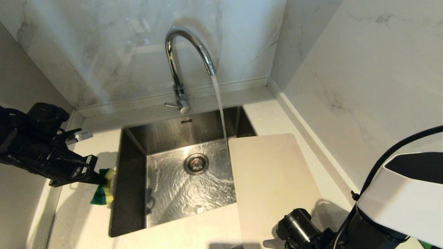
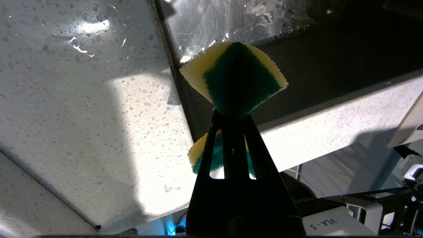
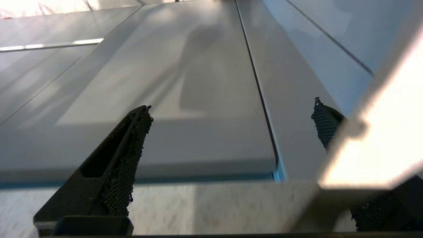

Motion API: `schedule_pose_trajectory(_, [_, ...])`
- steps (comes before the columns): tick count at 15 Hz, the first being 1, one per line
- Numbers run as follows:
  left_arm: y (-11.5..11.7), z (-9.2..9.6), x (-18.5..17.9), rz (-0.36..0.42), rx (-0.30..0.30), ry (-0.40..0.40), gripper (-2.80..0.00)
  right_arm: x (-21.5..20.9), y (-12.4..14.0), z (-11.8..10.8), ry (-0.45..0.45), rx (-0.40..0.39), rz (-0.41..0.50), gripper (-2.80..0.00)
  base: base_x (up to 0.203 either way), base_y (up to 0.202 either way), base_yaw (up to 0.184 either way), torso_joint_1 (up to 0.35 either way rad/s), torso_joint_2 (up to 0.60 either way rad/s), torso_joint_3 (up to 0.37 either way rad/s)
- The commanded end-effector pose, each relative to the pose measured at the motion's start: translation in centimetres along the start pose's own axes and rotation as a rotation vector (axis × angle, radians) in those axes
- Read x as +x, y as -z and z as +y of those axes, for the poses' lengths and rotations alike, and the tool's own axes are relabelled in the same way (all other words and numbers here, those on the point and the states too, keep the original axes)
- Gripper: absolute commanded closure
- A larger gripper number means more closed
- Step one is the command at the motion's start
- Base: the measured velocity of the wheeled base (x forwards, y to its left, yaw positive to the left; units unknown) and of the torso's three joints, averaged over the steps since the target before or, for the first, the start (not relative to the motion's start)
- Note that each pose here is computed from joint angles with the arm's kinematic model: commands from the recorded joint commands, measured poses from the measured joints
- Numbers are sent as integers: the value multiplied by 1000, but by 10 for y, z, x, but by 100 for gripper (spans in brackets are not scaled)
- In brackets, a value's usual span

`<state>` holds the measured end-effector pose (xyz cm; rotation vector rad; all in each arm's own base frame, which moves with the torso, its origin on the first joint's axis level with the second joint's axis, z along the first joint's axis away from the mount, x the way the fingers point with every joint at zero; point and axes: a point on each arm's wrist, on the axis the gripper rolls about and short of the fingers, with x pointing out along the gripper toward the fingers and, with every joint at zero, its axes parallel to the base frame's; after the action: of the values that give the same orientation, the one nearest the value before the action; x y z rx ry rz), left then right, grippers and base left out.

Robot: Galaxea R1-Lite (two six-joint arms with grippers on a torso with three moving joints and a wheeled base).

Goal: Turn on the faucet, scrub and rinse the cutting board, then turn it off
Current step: Pick up the cutting board

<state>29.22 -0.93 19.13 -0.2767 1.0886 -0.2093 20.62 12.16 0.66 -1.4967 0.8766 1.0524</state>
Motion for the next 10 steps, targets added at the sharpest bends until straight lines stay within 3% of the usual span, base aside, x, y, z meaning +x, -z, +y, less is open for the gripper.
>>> schedule_pose_trajectory(1, [0, 0, 2, 7, -3, 1, 0, 8, -1, 2, -16, -11, 7, -280, 0, 0, 0, 0, 0, 0])
schedule_pose_trajectory(10, [0, 1, 3, 6, -3, 1, 0, 7, -4, 2, -12, -13, 3, -280, 0, 0, 0, 0, 0, 0])
